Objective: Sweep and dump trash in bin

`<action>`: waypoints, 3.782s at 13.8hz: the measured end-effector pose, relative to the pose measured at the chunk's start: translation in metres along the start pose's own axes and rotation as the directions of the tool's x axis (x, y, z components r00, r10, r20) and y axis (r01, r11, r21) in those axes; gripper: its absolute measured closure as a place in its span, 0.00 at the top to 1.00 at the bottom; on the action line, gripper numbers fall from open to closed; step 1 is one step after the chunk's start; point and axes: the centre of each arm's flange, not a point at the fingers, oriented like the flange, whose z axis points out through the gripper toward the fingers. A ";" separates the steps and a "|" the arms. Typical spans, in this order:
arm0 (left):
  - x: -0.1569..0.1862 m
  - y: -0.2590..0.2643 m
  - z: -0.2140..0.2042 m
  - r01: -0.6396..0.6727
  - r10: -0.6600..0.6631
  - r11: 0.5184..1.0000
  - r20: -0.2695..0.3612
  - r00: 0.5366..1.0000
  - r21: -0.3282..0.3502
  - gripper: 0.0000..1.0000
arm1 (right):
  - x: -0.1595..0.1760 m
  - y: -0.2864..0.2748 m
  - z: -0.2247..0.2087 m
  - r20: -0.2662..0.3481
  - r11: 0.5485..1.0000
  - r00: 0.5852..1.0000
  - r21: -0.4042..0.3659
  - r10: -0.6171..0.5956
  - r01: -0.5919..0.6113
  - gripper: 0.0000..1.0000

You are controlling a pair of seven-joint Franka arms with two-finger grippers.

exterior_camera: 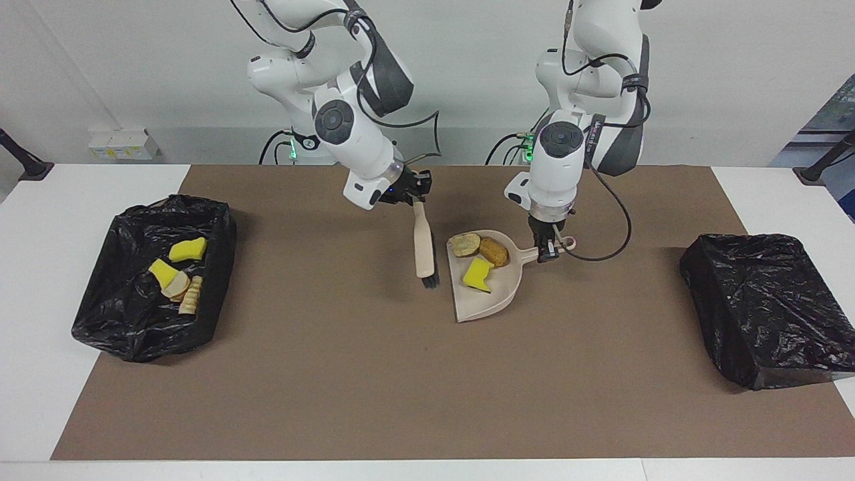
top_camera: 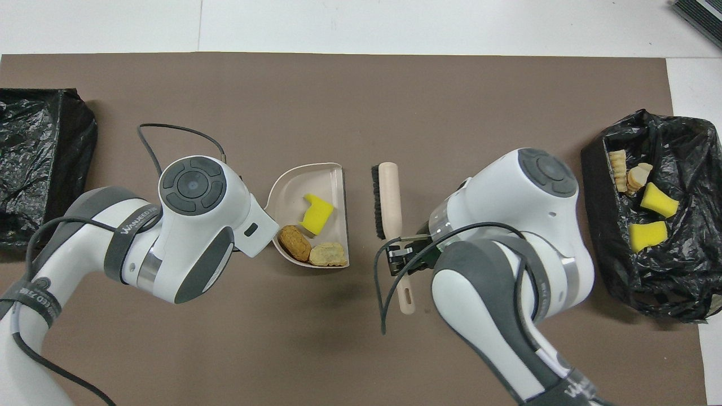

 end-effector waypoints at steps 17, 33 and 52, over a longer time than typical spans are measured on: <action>-0.271 -0.063 -0.058 0.054 -0.050 0.998 -0.142 0.989 0.025 0.33 | -0.136 -0.153 0.128 0.018 0.957 0.992 -0.267 0.124 -0.115 0.27; -0.592 -0.055 -0.126 0.409 -0.398 0.906 -0.112 0.911 0.107 0.33 | -0.176 -0.151 0.205 0.000 0.946 0.999 -0.322 0.047 -0.044 0.27; -0.573 -0.138 -0.117 -0.131 0.078 0.990 0.545 0.835 0.060 0.33 | -0.027 -0.049 -0.018 -0.172 0.941 0.966 -0.247 0.191 -0.230 1.00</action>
